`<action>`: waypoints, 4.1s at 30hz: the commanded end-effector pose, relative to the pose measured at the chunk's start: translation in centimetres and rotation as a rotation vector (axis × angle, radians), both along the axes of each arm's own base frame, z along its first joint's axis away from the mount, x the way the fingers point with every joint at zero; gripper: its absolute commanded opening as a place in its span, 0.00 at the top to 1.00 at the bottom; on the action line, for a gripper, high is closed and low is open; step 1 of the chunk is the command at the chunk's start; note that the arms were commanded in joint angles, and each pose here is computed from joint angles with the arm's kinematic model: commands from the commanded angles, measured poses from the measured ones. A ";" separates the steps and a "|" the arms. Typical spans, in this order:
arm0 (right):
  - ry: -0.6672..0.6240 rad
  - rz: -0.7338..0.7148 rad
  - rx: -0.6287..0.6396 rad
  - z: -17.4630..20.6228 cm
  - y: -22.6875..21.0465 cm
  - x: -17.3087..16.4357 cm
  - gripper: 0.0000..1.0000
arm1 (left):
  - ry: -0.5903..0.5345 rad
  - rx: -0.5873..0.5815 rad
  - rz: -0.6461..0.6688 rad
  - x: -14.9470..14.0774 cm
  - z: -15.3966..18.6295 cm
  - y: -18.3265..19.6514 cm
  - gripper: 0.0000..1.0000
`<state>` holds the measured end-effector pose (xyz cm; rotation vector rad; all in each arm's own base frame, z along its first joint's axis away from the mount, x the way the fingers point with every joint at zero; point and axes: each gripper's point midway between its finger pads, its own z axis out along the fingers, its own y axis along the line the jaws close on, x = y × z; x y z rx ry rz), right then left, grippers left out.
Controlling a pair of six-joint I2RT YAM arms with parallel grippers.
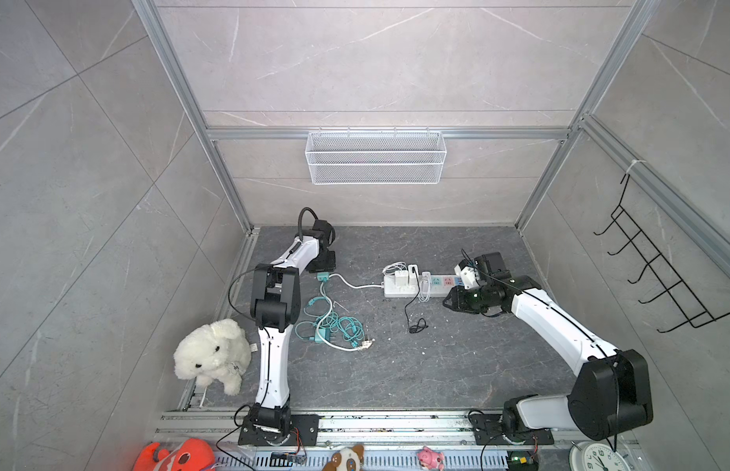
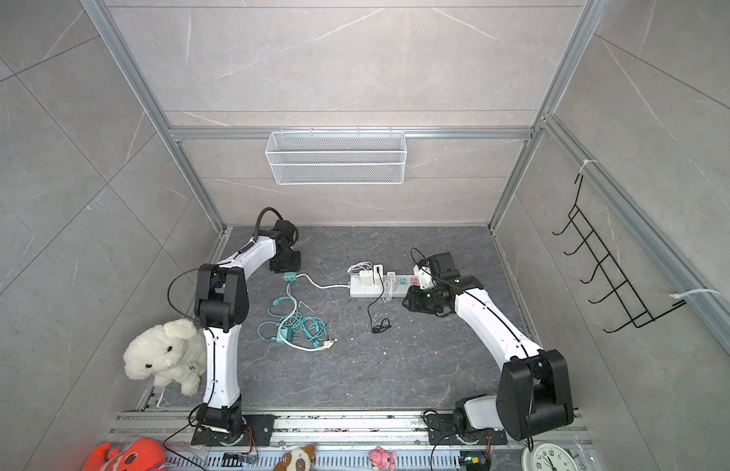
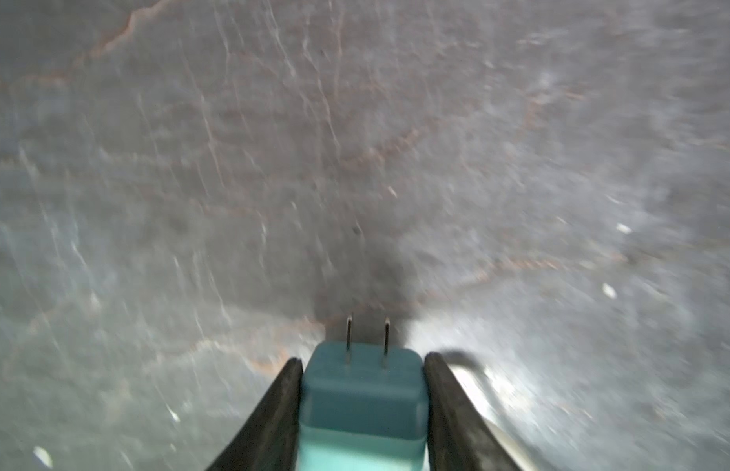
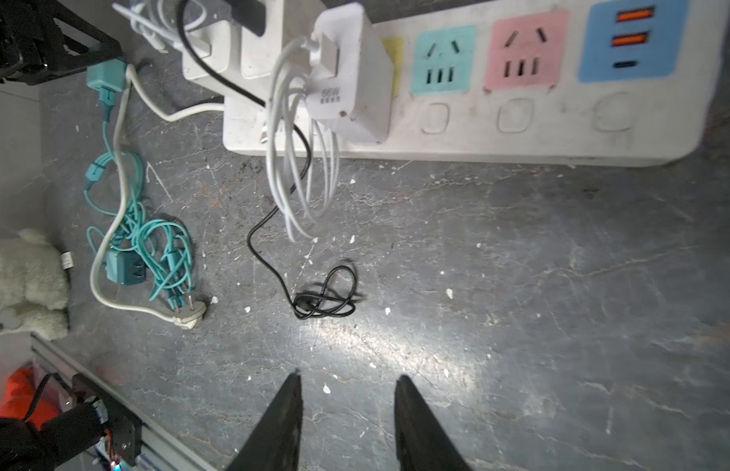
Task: Insert plugs into power strip
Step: Pick up the plug from the top-left of the table, then pass the plug.
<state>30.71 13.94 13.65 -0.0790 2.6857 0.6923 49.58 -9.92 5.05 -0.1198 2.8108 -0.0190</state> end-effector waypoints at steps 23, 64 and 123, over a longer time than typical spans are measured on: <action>-0.159 0.075 0.247 3.4 8.0 0.0 0.63 | -0.429 -0.764 0.173 -3.6 16.8 -16.1 0.63; -0.692 0.003 0.105 7.0 15.9 7.7 0.54 | -0.543 -1.099 0.332 -8.1 21.0 -18.6 0.73; -0.533 0.360 0.274 5.5 18.6 -0.2 0.49 | -0.174 -0.748 0.170 -19.6 13.4 -12.3 0.83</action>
